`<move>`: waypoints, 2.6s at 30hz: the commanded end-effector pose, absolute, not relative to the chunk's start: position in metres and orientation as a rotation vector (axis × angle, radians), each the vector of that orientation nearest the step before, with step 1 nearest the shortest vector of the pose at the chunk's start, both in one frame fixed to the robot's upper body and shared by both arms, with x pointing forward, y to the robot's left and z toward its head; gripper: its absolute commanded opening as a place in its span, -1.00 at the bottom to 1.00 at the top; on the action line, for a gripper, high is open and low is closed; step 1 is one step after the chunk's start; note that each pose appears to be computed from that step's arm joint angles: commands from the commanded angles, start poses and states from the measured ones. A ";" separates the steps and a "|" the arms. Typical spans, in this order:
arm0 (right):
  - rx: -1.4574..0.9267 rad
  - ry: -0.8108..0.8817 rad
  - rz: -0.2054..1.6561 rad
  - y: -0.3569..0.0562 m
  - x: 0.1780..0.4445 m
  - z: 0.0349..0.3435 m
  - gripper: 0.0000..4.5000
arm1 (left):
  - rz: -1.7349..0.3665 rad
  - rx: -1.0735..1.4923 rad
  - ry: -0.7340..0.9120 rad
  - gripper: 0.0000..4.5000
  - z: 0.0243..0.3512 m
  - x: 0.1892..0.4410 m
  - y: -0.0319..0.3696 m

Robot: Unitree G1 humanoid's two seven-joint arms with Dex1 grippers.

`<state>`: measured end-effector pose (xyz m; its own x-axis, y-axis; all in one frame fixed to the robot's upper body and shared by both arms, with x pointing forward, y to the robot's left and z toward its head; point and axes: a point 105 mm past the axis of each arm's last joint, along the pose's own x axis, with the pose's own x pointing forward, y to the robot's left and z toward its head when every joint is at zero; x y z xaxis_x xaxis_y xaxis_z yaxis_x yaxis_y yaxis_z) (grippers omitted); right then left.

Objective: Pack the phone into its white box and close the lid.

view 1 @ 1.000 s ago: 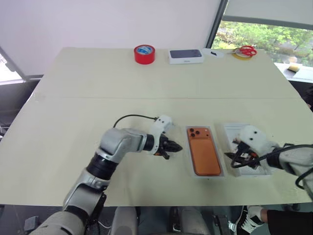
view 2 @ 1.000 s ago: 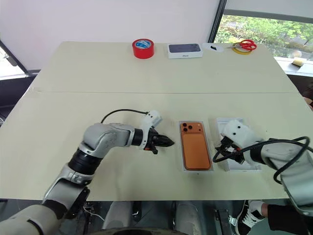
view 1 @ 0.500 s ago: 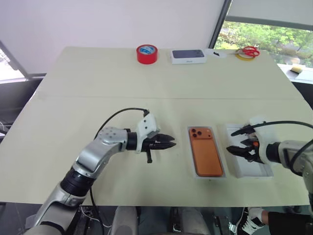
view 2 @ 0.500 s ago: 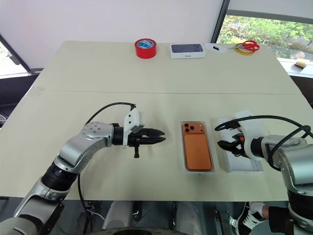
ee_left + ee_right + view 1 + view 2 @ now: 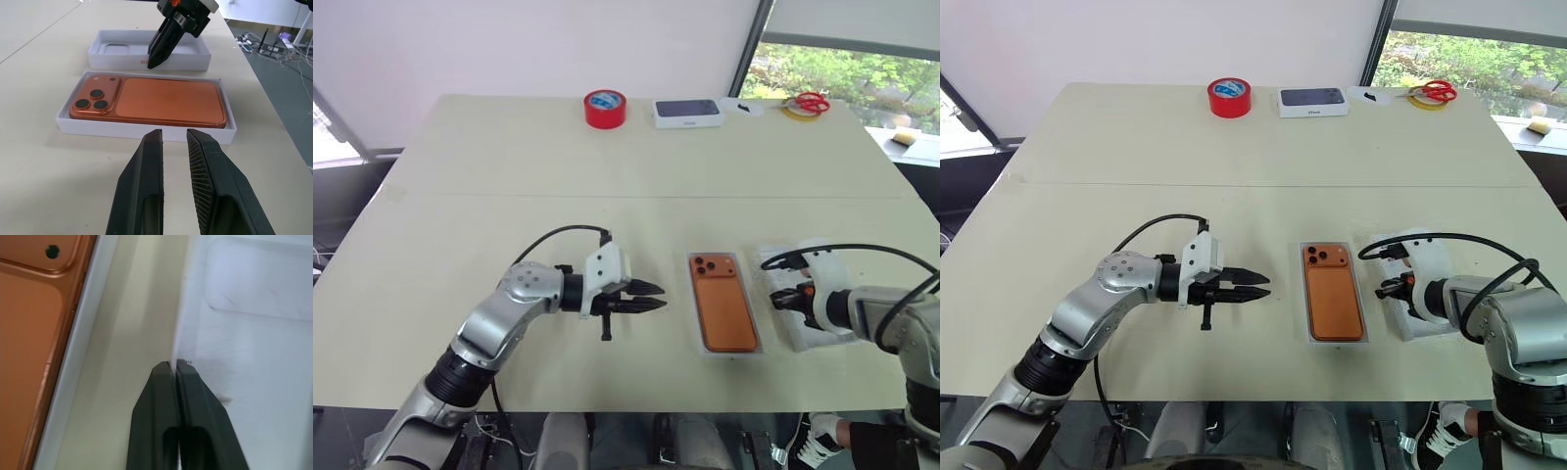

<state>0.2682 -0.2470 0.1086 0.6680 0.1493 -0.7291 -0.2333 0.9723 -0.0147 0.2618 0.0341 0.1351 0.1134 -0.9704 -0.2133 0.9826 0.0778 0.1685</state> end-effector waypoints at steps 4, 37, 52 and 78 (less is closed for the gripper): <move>0.032 0.676 0.209 -0.250 0.284 0.138 -0.98 | -1.408 0.293 0.005 -0.63 0.142 0.267 0.043; 0.846 0.599 0.661 -0.074 0.250 0.157 -0.72 | -1.234 0.244 0.002 -0.63 0.139 0.299 0.053; 0.221 0.511 0.390 -0.198 0.283 0.188 0.50 | -1.316 0.211 0.010 -0.63 0.130 0.289 0.001; -0.317 0.557 0.412 -0.212 0.278 0.138 -0.98 | -1.282 0.277 0.326 -0.63 0.099 0.297 0.013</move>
